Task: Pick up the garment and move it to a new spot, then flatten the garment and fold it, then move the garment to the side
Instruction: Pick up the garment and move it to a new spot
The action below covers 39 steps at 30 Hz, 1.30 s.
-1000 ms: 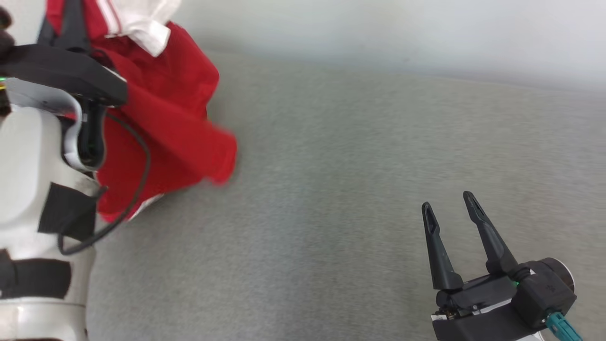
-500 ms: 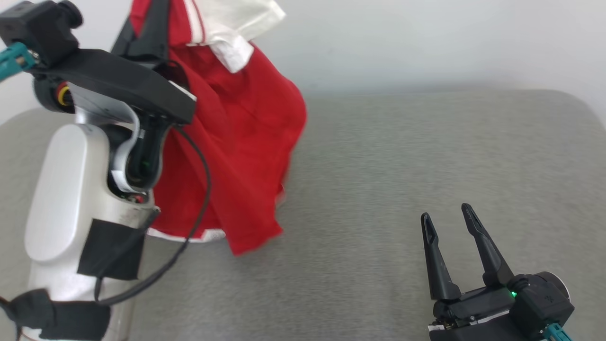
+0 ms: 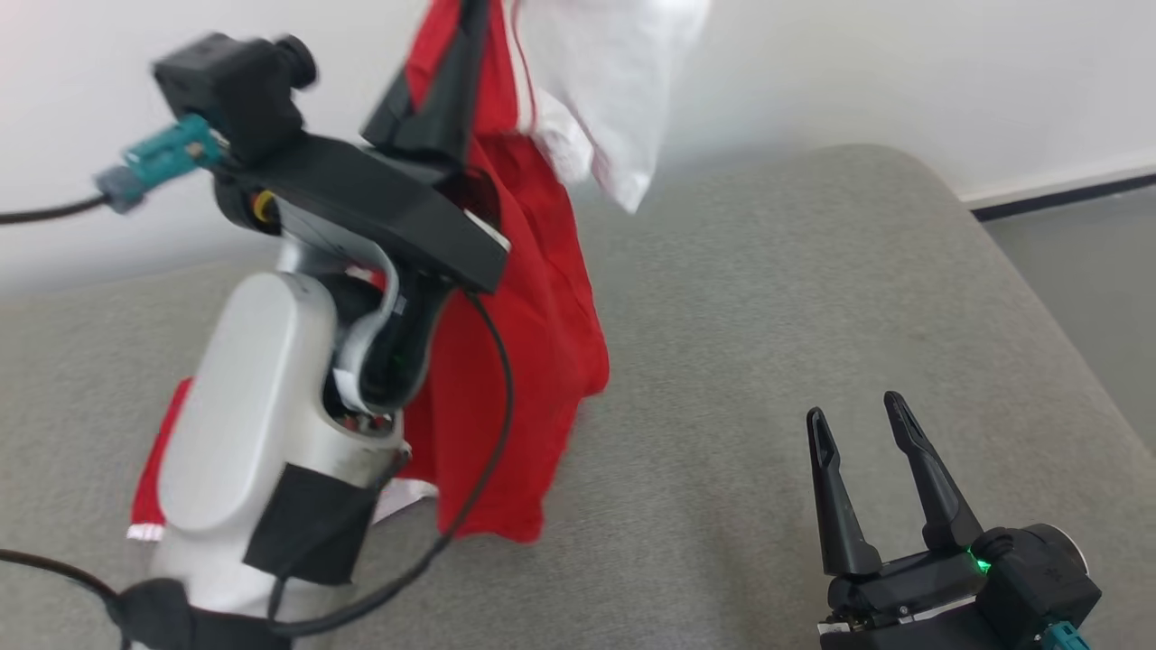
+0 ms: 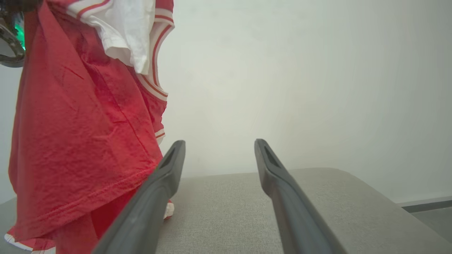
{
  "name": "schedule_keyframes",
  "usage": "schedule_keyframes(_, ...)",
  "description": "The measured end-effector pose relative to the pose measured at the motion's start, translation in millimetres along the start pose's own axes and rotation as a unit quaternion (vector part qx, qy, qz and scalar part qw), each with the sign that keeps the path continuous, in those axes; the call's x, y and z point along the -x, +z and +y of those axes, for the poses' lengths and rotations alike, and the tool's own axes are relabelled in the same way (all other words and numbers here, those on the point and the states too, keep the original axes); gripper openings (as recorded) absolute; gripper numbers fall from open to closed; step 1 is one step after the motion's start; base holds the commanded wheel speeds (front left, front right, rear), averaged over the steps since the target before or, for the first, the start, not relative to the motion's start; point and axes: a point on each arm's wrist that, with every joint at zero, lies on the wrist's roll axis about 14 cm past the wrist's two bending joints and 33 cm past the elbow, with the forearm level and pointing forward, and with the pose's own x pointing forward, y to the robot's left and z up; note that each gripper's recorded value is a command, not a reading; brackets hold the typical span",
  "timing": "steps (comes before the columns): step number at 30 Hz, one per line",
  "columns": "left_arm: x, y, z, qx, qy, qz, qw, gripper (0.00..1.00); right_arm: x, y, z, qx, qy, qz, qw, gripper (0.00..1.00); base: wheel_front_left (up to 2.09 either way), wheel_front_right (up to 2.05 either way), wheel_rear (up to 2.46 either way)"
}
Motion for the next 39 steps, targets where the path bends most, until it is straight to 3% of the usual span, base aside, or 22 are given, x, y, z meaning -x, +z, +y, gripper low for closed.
schedule_keyframes(5, 2.0, -52.7, -16.9, 0.017, -0.019, 0.049, 0.998, 0.0, 8.7, 3.0, -14.5, 0.008, -0.025, 0.0, 1.0, 1.0, 0.0, 0.0, 0.0)
schedule_keyframes(12, 44.1, -154.1, 3.7, 0.029, 0.017, 0.144, 0.989, 0.0, 4.9, -11.7, -18.7, 0.007, -0.033, 0.022, 0.999, 1.0, 0.0, 0.0, 0.0)
schedule_keyframes(17, 82.7, -215.4, 7.2, -0.003, 0.013, 0.21, 0.978, 0.0, -3.3, -18.8, -15.4, 0.005, -0.026, 0.029, 0.999, 1.0, 0.0, 0.0, 0.0)
schedule_keyframes(23, 116.0, -251.9, 21.2, -0.03, 0.024, 0.261, 0.965, 0.0, -8.1, -24.2, -10.0, 0.004, -0.016, 0.035, 0.999, 1.0, 0.0, 0.0, 0.0)
schedule_keyframes(25, 120.9, -258.1, 20.4, -0.037, 0.018, 0.274, 0.961, 0.49, -8.2, -24.5, -9.1, 0.003, -0.014, 0.035, 0.999, 1.0, 0.0, 0.0, 0.0)
schedule_keyframes(26, 121.8, -259.0, 19.7, -0.039, 0.016, 0.275, 0.96, 0.82, -8.2, -24.6, -8.3, 0.003, -0.013, 0.035, 0.999, 1.0, 0.0, 0.0, 0.0)
schedule_keyframes(27, 121.8, -258.8, 20.5, -0.044, 0.018, 0.276, 0.96, 1.0, -8.3, -24.6, -7.6, 0.002, -0.012, 0.035, 0.999, 1.0, 0.0, 0.0, 0.0)
schedule_keyframes(34, 109.1, -236.8, 27.3, -0.047, 0.044, 0.24, 0.968, 1.0, -9.4, -22.1, -1.7, -0.002, -0.003, 0.03, 1.0, 1.0, 0.0, 0.0, 0.0)
schedule_keyframes(39, 94.9, -193.5, 32.9, -0.052, 0.068, 0.172, 0.981, 1.0, -7.2, -22.9, 1.8, -0.004, 0.005, 0.032, 0.999, 1.0, 0.0, 0.0, 0.0)
